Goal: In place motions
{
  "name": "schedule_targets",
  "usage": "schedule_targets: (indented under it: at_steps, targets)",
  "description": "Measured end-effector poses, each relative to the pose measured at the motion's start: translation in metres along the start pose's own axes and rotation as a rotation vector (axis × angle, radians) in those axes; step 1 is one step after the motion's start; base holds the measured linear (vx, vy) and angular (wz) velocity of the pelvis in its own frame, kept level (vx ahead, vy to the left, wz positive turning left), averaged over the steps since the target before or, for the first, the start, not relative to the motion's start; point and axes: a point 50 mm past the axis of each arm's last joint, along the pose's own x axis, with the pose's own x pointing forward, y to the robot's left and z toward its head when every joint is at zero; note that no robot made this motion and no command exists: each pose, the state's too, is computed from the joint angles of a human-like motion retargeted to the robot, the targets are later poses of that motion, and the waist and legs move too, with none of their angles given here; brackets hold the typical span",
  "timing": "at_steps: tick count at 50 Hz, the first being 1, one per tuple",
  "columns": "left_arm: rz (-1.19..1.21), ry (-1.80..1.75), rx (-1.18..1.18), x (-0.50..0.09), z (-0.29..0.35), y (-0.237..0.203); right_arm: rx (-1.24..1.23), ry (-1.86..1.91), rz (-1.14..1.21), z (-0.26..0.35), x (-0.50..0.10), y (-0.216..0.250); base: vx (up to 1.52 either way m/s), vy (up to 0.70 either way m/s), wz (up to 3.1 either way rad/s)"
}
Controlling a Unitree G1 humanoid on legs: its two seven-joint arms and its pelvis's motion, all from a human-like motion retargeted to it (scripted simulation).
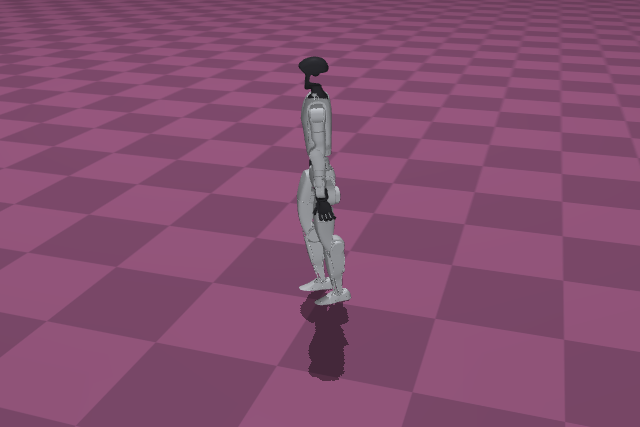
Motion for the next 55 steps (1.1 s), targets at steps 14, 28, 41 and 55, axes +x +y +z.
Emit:
schedule_targets:
  at_steps: [14,28,41,55]
  targets:
    - [0.095,-0.095,0.089,-0.011,0.037,0.039,-0.146,-0.177,-0.083,0.037,0.000,0.010,-0.17,0.17,-1.96]
    - [0.093,-0.085,0.012,-0.009,0.033,0.034,0.377,0.251,-0.050,-0.081,-0.007,0.014,-0.11,0.20,-1.00]
    - [0.029,0.012,-0.047,0.001,-0.007,-0.003,0.250,0.204,-0.005,-0.071,-0.001,0.034,-0.20,0.18,-0.39]
    - [0.162,-0.047,-0.194,0.002,-0.015,-0.003,-0.005,-0.089,-0.012,0.018,0.003,0.016,-0.20,0.21,-1.00]
